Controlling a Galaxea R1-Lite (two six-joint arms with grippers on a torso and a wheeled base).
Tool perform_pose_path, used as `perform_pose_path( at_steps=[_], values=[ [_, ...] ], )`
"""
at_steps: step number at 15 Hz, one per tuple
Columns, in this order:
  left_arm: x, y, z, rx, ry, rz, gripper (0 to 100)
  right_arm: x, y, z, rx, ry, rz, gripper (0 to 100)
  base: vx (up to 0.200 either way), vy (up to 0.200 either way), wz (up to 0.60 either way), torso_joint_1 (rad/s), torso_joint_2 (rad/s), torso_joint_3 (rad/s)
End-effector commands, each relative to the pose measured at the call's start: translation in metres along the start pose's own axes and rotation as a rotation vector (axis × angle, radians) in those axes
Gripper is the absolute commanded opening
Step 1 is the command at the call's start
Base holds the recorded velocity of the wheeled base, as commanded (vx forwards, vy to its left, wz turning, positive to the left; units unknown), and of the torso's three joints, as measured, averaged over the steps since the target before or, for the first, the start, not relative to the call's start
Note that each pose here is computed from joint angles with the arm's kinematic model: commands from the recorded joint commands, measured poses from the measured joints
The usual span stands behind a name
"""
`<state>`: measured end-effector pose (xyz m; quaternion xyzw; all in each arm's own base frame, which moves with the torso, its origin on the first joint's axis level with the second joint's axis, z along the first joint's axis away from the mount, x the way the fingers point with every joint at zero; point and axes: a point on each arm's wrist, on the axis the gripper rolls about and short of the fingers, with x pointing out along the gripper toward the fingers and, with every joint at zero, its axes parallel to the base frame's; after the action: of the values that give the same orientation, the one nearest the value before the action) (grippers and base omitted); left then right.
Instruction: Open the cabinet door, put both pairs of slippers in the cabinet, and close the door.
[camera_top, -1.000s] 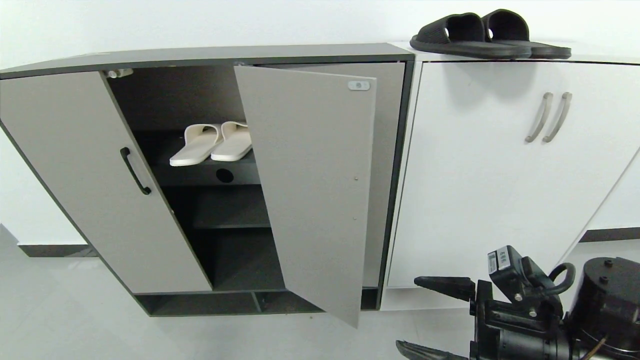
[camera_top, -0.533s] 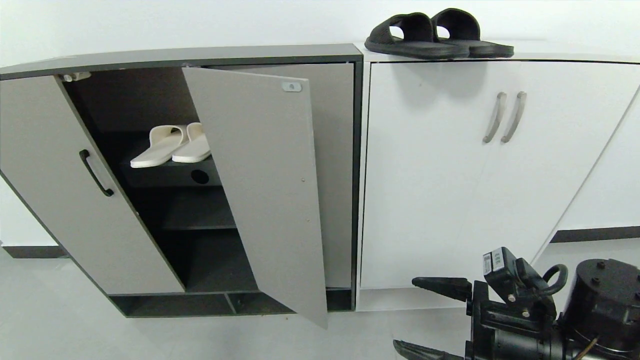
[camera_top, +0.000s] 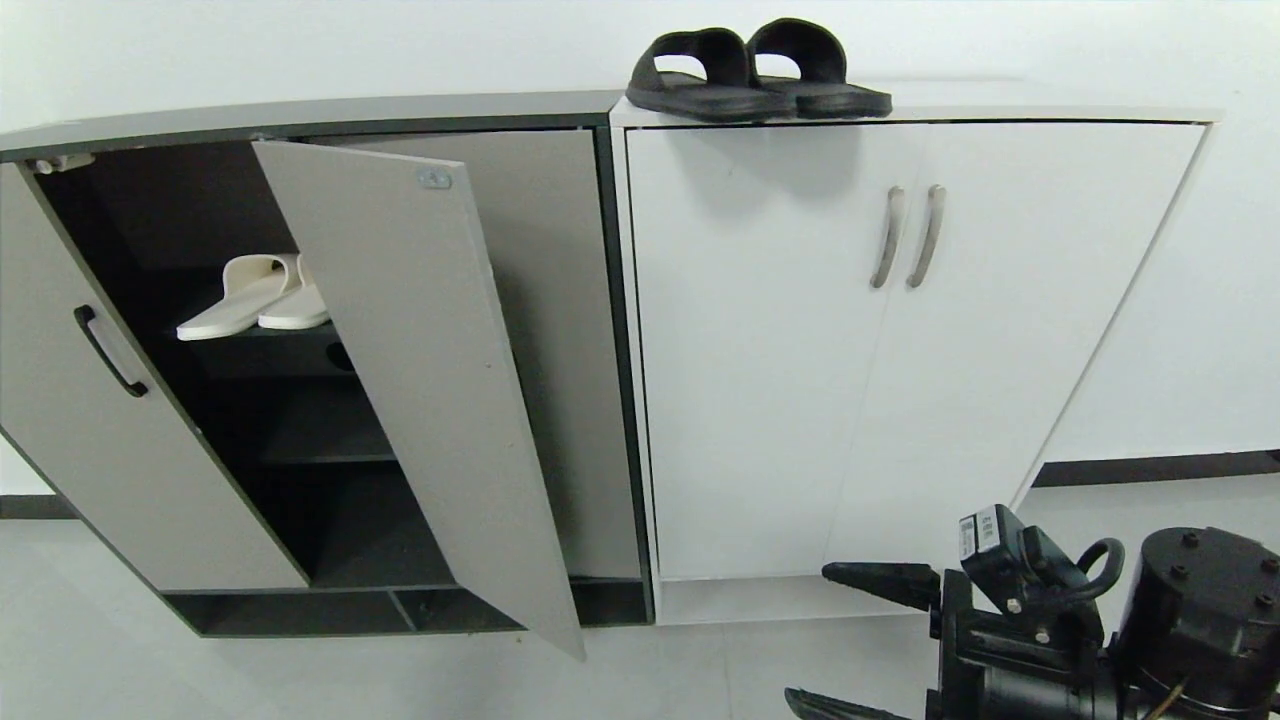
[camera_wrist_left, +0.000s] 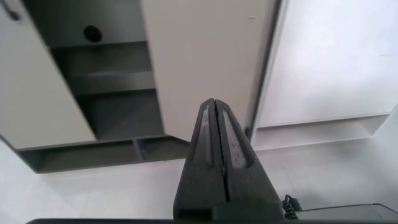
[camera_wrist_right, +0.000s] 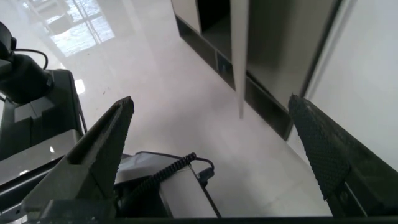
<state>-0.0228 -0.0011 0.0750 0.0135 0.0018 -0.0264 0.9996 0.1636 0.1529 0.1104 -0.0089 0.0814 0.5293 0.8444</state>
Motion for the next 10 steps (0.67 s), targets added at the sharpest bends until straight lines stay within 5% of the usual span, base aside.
perform_pose_path(
  at_steps=[1,8,10],
  values=[
    [0.0001,0.0,0.0002,-0.007,0.0,0.001,0,0.0001,0.0004,-0.0013,0.002,0.006,0.002,100,0.2,0.0,0.0,0.002,0.0,0.007],
    [0.0001,0.0,0.0002,-0.006,0.0,0.001,0,0.0003,0.0011,-0.0013,0.002,0.006,0.005,100,0.2,0.0,0.0,0.004,0.0,0.002],
    [0.0001,0.0,0.0,-0.006,0.002,0.002,0,0.0001,0.0011,-0.0016,0.002,0.008,0.004,100,0.0,0.0,0.0,0.0,0.0,0.0]
  ],
)
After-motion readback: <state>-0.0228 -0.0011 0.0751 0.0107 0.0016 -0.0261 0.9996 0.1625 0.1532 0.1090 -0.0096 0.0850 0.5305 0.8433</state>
